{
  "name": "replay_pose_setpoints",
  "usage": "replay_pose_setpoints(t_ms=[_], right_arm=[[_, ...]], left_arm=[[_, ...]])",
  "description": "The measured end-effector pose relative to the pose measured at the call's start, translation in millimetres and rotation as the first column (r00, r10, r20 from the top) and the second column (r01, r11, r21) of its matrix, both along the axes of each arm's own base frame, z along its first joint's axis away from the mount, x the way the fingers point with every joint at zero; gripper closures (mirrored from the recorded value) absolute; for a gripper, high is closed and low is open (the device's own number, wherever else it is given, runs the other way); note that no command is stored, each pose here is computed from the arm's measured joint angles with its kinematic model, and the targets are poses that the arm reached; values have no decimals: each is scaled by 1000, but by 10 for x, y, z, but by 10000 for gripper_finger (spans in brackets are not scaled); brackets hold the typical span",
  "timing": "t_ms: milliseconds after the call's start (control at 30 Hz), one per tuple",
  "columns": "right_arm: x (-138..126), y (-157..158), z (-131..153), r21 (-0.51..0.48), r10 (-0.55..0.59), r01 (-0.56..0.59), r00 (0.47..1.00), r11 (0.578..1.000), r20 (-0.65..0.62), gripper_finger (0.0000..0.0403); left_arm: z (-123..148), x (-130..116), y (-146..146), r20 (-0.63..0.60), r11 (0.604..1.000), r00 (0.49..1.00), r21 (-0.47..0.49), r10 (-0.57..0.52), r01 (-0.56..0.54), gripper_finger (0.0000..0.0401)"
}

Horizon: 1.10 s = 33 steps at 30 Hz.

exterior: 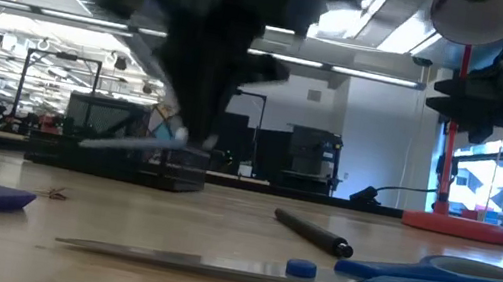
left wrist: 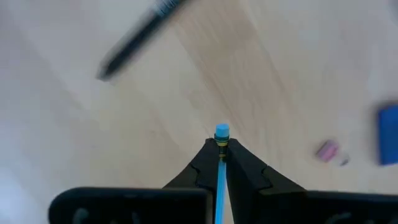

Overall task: Pick and place office supplies into organizer
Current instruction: Put the top blue pencil into the black desk organizer

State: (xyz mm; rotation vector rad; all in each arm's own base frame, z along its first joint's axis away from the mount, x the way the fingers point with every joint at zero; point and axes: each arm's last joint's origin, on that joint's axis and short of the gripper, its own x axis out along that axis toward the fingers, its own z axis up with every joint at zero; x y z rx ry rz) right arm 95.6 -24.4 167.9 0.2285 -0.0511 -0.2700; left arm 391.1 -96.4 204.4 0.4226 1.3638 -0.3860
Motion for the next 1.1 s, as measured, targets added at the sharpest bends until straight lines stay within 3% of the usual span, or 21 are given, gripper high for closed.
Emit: replay_pose_setpoints(t_ms=[167,333,533,667,933,1100], right_arm=[[0,0,-1,-1,0,0,1000,1000,-2,208],[0,0,-3,-1,0,0,1000,1000,-3,208],[0,0,-2,-1,-1,1,1000,1000,-3,208],[0,0,-2,-1,0,0,1000,1000,-3,208],[0,0,-3,0,0,0,1000,1000,-3,208],[0,0,-2,0,-1,1,1000,1000,-3,208]], left_arm=[[340,-82,-1,96,997,995,-73,13,-6,390],[884,-302,95,238,993,970,-119,49,-21,391],[1504,-634,418,424,986,898,-155,118,-56,392],[1773,-850,703,499,984,852,-150,157,-93,392],[2059,-1203,1200,564,968,789,-190,243,-162,393],[1961,-1342,1375,601,963,759,-237,251,-131,393]])
